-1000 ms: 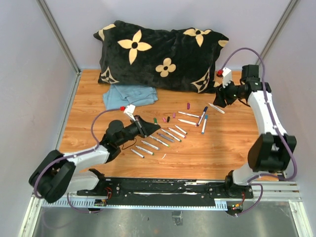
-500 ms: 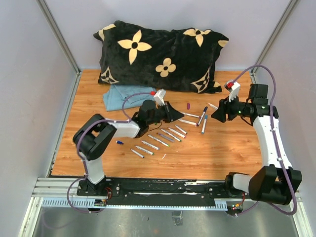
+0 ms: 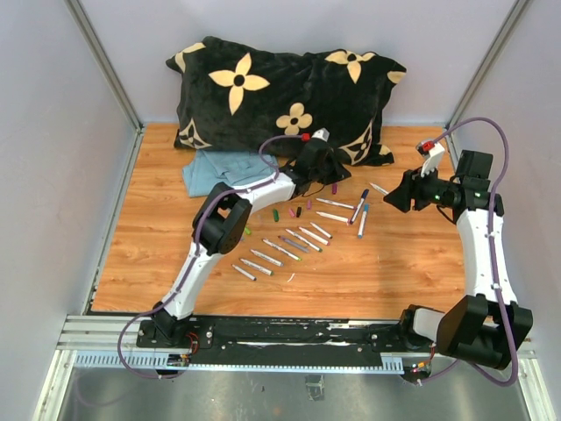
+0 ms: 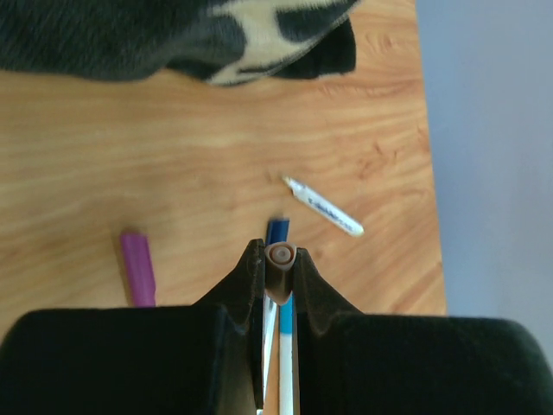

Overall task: Open the pen caps
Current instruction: Place the pen cap at the center of the board.

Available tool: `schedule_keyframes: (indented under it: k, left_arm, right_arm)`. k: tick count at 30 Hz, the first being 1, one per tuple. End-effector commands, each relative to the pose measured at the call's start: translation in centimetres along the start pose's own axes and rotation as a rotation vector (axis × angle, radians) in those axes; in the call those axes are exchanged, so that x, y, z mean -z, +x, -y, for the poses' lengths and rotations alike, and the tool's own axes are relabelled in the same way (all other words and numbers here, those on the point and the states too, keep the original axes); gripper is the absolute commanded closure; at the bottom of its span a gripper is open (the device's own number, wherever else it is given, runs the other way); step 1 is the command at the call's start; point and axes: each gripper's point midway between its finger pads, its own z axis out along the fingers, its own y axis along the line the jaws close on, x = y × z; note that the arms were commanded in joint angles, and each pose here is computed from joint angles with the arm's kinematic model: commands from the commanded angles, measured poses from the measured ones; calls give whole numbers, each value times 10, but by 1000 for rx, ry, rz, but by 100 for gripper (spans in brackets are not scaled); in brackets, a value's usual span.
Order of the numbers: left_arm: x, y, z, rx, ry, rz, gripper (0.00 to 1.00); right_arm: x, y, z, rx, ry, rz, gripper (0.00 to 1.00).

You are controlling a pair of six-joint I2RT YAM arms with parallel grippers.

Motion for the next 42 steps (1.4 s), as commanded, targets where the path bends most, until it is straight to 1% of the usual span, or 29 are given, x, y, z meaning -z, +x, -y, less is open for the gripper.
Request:
schedule_keyframes:
  k: [1, 7, 13, 15, 18, 21, 28, 31, 36, 39, 42]
  left_arm:
    - [-24, 14, -21, 43, -156, -59, 100]
    - [-54, 2, -19, 44, -174, -3, 100]
    - [-66, 0, -24, 41, -165, 28, 99]
    - [-67, 1, -28, 42, -172, 28, 96]
    - [-67, 1, -29, 44, -174, 26, 86]
    - [-67, 1, -30, 42, -175, 22, 81]
    - [-58, -9, -27, 43, -193, 32, 71]
    - [-49, -19, -21, 42, -194, 51, 70]
    - [-36, -36, -8, 17, -192, 75, 66]
    - [-24, -47, 7, 2, -173, 84, 65]
    - [-5, -60, 30, -32, -124, 91, 65]
  right_arm:
    - [5, -6, -5, 0, -12, 38, 47]
    - [7, -7, -6, -3, -19, 45, 47]
    - [7, -8, -8, -6, -31, 51, 47]
    - [7, -8, -9, -9, -33, 53, 47]
    - [8, -8, -9, -8, -34, 56, 47]
    - [8, -8, -10, -14, -39, 58, 47]
    - [9, -8, -9, -18, -39, 66, 47]
    - [8, -8, -9, -22, -44, 68, 47]
    - [8, -8, -9, -25, -44, 69, 47]
    - [8, -7, -9, -24, -44, 70, 47]
    - [6, -5, -9, -31, -50, 74, 47]
